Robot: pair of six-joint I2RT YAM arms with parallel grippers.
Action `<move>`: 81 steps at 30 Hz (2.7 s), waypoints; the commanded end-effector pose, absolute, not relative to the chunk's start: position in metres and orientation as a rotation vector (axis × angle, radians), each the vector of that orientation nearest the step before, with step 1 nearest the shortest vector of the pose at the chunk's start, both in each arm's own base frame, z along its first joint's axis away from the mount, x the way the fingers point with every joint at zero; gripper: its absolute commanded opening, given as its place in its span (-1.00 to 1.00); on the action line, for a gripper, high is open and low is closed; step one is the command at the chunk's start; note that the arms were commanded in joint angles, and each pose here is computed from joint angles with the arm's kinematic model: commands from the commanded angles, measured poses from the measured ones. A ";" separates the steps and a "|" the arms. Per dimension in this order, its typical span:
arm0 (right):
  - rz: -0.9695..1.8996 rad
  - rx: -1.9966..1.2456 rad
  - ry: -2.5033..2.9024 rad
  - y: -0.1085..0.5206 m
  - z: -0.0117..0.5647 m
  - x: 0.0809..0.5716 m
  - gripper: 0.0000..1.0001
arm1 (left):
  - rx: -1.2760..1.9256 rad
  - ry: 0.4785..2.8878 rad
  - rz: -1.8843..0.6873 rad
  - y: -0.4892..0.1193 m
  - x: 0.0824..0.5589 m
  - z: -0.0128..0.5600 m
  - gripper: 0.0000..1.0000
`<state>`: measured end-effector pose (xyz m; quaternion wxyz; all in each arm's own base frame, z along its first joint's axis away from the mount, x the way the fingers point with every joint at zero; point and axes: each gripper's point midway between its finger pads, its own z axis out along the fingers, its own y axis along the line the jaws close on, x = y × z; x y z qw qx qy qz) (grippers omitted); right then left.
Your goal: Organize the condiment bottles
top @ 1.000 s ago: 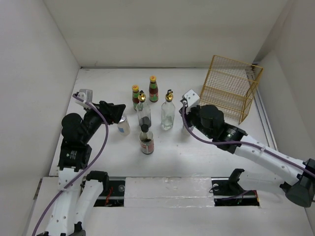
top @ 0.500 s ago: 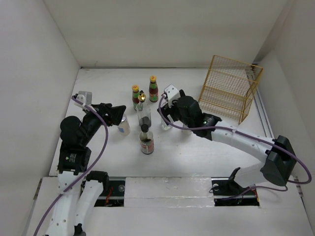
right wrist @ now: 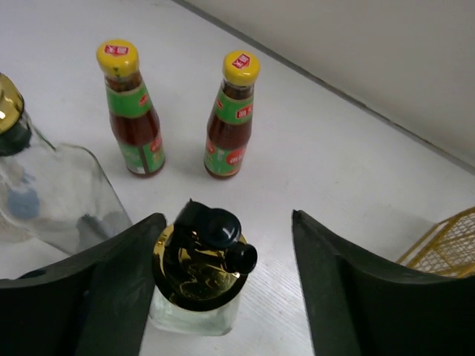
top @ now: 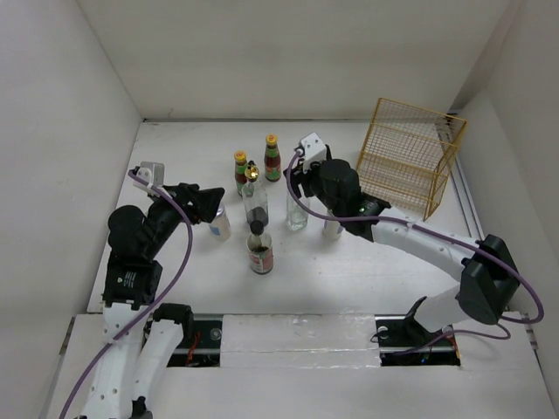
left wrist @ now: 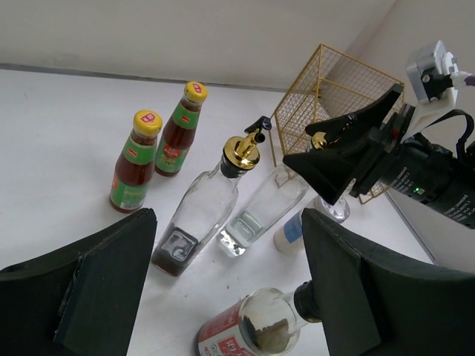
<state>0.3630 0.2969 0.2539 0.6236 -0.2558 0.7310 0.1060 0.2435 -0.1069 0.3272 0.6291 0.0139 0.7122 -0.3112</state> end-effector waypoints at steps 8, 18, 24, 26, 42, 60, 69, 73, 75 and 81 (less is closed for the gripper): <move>0.344 -0.519 1.620 0.319 0.259 0.374 0.31 | 0.049 1.595 -0.721 -0.108 0.245 0.334 0.50; 0.390 -0.450 1.505 0.313 0.304 0.361 -0.65 | 0.054 1.599 -0.740 -0.111 0.243 0.334 0.50; 0.375 -0.412 1.376 0.285 0.395 0.357 -0.86 | 0.056 1.588 -0.738 -0.110 0.241 0.337 0.50; 0.369 -0.384 1.322 0.271 0.430 0.360 -0.88 | 0.044 1.598 -0.731 -0.109 0.244 0.334 0.50; 0.154 -0.129 1.201 0.112 0.553 0.459 -0.98 | 0.054 1.590 -0.737 -0.110 0.241 0.337 0.50; 0.025 -0.026 1.178 0.036 0.571 0.544 -1.00 | 0.074 1.596 -0.757 -0.114 0.242 0.336 0.52; 0.042 0.033 1.215 0.014 0.541 0.571 -1.00 | 0.052 1.614 -0.743 -0.111 0.248 0.331 0.52; 0.035 0.053 1.245 0.008 0.520 0.576 -1.00 | 0.061 1.615 -0.751 -0.112 0.247 0.331 0.52; 0.028 0.061 1.273 0.006 0.497 0.580 -1.00 | 0.057 1.627 -0.752 -0.113 0.250 0.328 0.52; 0.016 0.088 1.274 -0.002 0.491 0.580 -1.00 | 0.049 1.636 -0.748 -0.110 0.254 0.324 0.52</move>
